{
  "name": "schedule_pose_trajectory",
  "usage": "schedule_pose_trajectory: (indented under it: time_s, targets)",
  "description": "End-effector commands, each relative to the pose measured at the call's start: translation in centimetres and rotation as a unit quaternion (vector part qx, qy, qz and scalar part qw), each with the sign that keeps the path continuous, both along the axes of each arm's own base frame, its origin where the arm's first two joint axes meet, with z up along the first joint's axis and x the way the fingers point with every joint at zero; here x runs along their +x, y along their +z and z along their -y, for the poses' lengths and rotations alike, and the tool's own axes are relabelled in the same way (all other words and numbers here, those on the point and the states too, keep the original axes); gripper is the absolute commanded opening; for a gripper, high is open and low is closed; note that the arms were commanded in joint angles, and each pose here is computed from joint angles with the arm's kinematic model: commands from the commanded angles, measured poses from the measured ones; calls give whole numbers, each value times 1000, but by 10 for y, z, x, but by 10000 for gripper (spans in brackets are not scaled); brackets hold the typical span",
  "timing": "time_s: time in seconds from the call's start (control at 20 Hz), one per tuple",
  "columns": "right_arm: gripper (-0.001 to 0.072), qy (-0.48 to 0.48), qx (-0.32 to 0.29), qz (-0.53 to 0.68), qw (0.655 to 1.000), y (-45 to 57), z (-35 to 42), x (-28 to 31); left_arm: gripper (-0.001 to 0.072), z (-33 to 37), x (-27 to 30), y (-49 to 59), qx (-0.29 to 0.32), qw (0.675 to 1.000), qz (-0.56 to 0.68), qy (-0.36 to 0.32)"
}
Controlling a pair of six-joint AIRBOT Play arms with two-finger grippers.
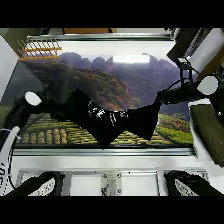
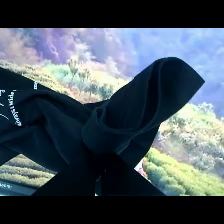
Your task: Fold the clothes and pants, and hang the long-sleeved shirts on hangers.
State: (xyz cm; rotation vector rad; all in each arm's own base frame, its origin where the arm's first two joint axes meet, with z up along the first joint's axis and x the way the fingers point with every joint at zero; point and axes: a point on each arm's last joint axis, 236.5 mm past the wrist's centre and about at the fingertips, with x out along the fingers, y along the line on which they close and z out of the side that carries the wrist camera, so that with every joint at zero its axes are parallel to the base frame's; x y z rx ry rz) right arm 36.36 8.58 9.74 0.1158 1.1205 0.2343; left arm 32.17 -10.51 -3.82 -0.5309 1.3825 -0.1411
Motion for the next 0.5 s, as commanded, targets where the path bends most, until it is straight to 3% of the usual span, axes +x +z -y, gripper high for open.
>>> schedule_pose_trajectory:
  time_s: [0.0,0.45]
  targets:
    - [12,-1,0,1,1000,0,0,1,624,24,-57,-58,7,998,-58,1]
    - [11,-1,0,1,1000,0,0,1,623,112,-54,-83,-14,994,-78,-73]
